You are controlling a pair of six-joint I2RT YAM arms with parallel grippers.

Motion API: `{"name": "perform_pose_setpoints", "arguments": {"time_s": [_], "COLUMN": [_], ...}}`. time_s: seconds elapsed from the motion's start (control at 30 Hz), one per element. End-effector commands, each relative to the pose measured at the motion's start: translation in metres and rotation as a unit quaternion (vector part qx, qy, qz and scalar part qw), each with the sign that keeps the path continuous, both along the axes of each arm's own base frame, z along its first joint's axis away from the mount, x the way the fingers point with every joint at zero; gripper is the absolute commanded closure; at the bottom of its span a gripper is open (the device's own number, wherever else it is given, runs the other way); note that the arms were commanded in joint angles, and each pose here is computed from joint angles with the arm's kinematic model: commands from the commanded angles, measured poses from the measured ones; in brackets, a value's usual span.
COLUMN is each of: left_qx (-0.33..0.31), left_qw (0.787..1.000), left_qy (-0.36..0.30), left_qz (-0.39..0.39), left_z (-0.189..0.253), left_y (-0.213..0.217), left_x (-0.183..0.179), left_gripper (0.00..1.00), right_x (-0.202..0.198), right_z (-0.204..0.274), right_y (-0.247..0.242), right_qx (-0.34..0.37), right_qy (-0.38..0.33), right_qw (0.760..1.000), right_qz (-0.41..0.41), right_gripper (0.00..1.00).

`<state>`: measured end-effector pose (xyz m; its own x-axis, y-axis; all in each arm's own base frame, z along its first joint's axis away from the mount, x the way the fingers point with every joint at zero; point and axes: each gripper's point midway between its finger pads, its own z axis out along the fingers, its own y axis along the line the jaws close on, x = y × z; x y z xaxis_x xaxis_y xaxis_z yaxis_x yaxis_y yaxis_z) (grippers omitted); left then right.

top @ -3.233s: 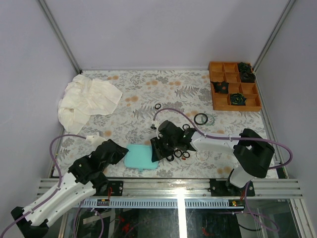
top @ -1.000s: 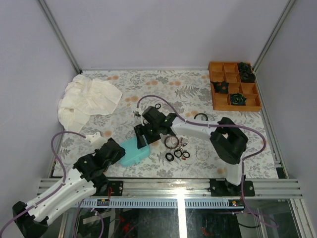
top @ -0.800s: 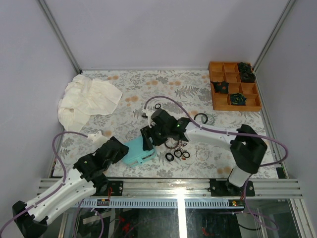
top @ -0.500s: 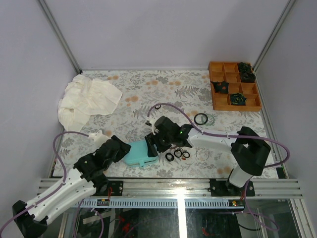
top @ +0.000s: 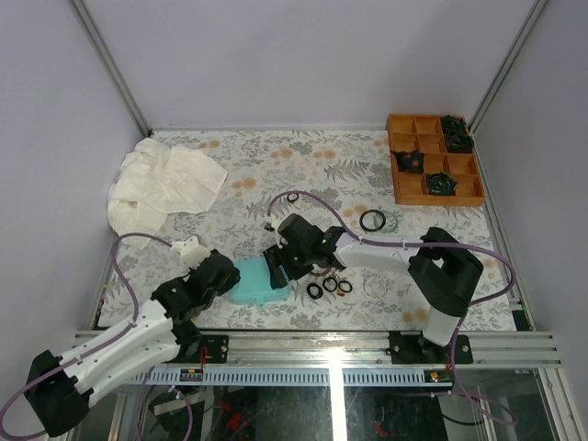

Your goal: Organize the mixed jewelry

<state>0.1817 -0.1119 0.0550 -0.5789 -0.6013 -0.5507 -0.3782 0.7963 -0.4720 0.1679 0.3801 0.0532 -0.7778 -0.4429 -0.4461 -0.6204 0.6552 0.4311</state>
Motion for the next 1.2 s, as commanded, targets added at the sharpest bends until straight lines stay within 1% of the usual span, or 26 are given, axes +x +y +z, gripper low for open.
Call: {"name": "perform_pose_setpoints", "arguments": {"time_s": [0.0, 0.07, 0.17, 0.33, 0.43, 0.6, 0.7, 0.77, 0.93, 1.0, 1.07, 1.17], "left_qx": [-0.079, -0.072, -0.072, -0.074, -0.064, -0.057, -0.058, -0.057, -0.057, -0.054, -0.053, -0.051], "left_qw": [0.994, 0.994, 0.995, 0.994, 0.994, 0.995, 0.995, 0.995, 0.994, 0.994, 0.994, 0.994], "left_qy": [-0.070, -0.074, -0.068, -0.072, -0.077, -0.080, -0.080, -0.078, -0.084, -0.086, -0.088, -0.089], "left_qz": [-0.022, -0.023, -0.027, -0.029, -0.034, -0.036, -0.034, -0.034, -0.032, -0.032, -0.032, -0.032], "left_z": [0.044, 0.046, 0.044, 0.042, 0.044, 0.046, 0.045, 0.043, 0.046, 0.048, 0.050, 0.050], "left_y": [-0.038, -0.037, -0.037, -0.034, -0.033, -0.029, -0.027, -0.026, -0.023, -0.022, -0.022, -0.021], "left_x": [0.030, 0.036, 0.043, 0.050, 0.056, 0.065, 0.073, 0.077, 0.085, 0.089, 0.092, 0.095], "left_gripper": [0.64, 0.65, 0.65, 0.66, 0.66, 0.65, 0.65, 0.66, 0.65, 0.66, 0.66, 0.66], "right_x": [0.013, 0.014, 0.023, 0.043, 0.051, 0.056, 0.058, 0.060, 0.077, 0.082, 0.084, 0.098], "right_z": [0.017, 0.017, 0.024, 0.028, 0.034, 0.041, 0.044, 0.053, 0.085, 0.088, 0.092, 0.097], "right_y": [0.036, 0.040, 0.039, 0.032, 0.027, 0.015, 0.009, 0.007, -0.001, -0.001, 0.003, 0.005], "right_qx": [0.049, 0.049, 0.045, 0.000, -0.015, -0.031, -0.032, -0.015, 0.020, 0.021, 0.037, 0.047], "right_qy": [-0.031, -0.032, -0.056, -0.095, -0.117, -0.143, -0.133, -0.132, -0.158, -0.156, -0.144, -0.152], "right_qw": [0.998, 0.998, 0.997, 0.995, 0.993, 0.989, 0.991, 0.991, 0.987, 0.988, 0.989, 0.987], "right_qz": [0.018, 0.023, 0.017, 0.008, 0.003, 0.009, 0.015, 0.011, -0.005, 0.000, 0.013, 0.004], "right_gripper": [0.31, 0.23, 0.16, 0.11, 0.09, 0.01, 0.01, 0.01, 0.00, 0.00, 0.01, 0.00]}}
